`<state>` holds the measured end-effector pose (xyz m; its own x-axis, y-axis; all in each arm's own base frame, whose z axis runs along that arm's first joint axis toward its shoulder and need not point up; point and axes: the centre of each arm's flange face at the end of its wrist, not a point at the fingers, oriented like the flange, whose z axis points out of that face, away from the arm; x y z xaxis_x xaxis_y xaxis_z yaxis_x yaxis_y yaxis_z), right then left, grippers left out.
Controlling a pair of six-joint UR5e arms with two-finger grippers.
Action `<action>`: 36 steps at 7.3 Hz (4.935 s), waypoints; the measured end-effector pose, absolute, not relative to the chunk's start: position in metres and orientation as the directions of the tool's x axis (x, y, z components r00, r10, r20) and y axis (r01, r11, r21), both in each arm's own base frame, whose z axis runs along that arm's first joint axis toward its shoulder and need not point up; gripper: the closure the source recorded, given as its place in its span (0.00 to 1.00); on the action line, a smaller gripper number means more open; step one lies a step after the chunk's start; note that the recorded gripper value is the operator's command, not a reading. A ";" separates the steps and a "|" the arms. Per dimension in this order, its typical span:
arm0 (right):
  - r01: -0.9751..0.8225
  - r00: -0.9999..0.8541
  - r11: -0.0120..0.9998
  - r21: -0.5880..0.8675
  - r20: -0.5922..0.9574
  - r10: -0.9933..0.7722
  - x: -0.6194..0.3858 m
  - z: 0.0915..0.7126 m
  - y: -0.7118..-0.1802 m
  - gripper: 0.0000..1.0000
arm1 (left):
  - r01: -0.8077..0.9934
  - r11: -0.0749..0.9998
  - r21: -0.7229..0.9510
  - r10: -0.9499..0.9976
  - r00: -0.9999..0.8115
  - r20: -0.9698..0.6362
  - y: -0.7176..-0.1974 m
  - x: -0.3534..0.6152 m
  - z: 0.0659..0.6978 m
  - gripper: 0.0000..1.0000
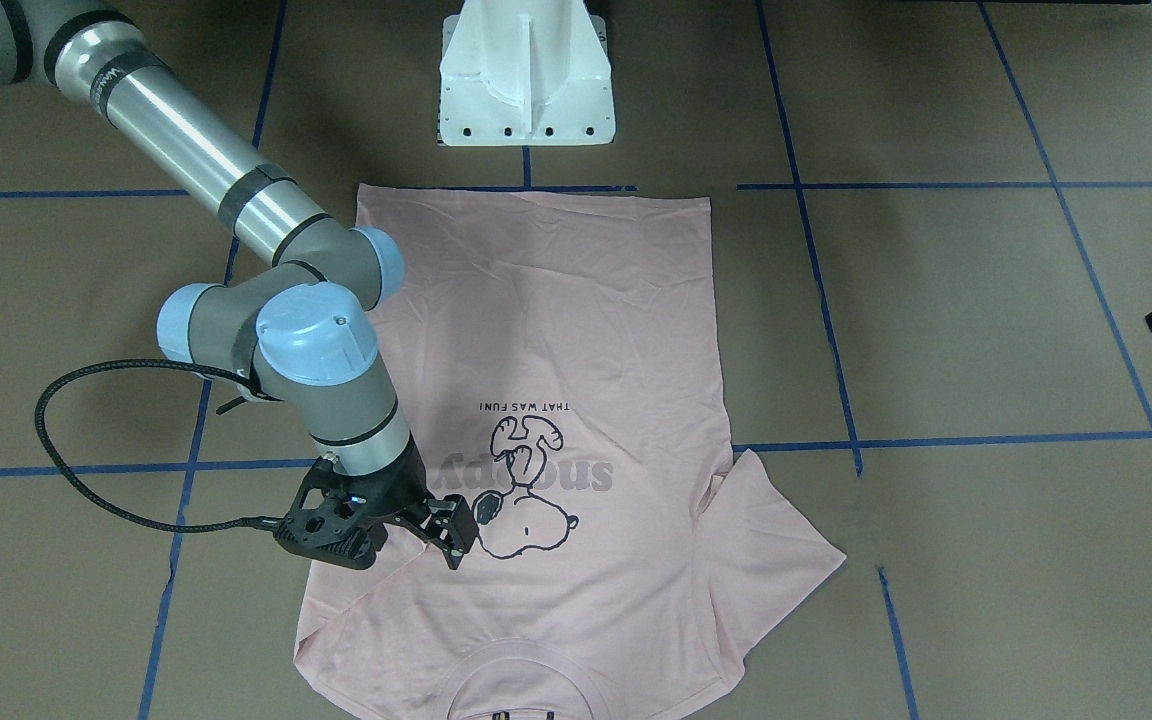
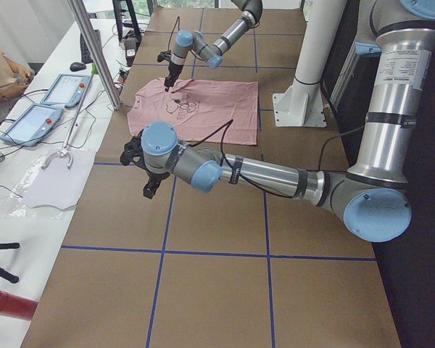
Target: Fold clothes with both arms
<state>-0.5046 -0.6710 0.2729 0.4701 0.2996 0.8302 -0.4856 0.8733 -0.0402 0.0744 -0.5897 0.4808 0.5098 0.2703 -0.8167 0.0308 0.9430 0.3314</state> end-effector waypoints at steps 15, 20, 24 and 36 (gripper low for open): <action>-0.394 0.390 0.916 -0.081 0.887 0.246 -0.361 0.320 -0.628 0.00 | 0.143 0.938 0.316 0.160 0.630 -0.760 -0.698 0.412 0.422 1.00; -0.388 0.401 0.919 -0.075 0.884 0.241 -0.363 0.325 -0.629 0.00 | 0.217 0.940 0.264 0.103 0.556 -0.825 -0.673 0.497 0.312 1.00; -0.386 0.404 0.920 -0.071 0.883 0.238 -0.363 0.326 -0.630 0.00 | 0.259 0.923 0.285 0.083 0.588 -0.804 -0.690 0.520 0.295 0.35; -0.455 0.388 0.846 -0.276 0.794 0.468 -0.478 0.291 -0.334 0.08 | 0.225 0.936 0.271 0.166 0.395 -0.903 -0.549 0.390 0.331 0.09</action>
<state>-0.4782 -0.3335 0.2914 0.3879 0.4677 0.7942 -0.4551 0.8465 -0.2762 0.3899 -0.5495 0.3308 0.3955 0.1664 -0.9033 0.2253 0.9358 0.2710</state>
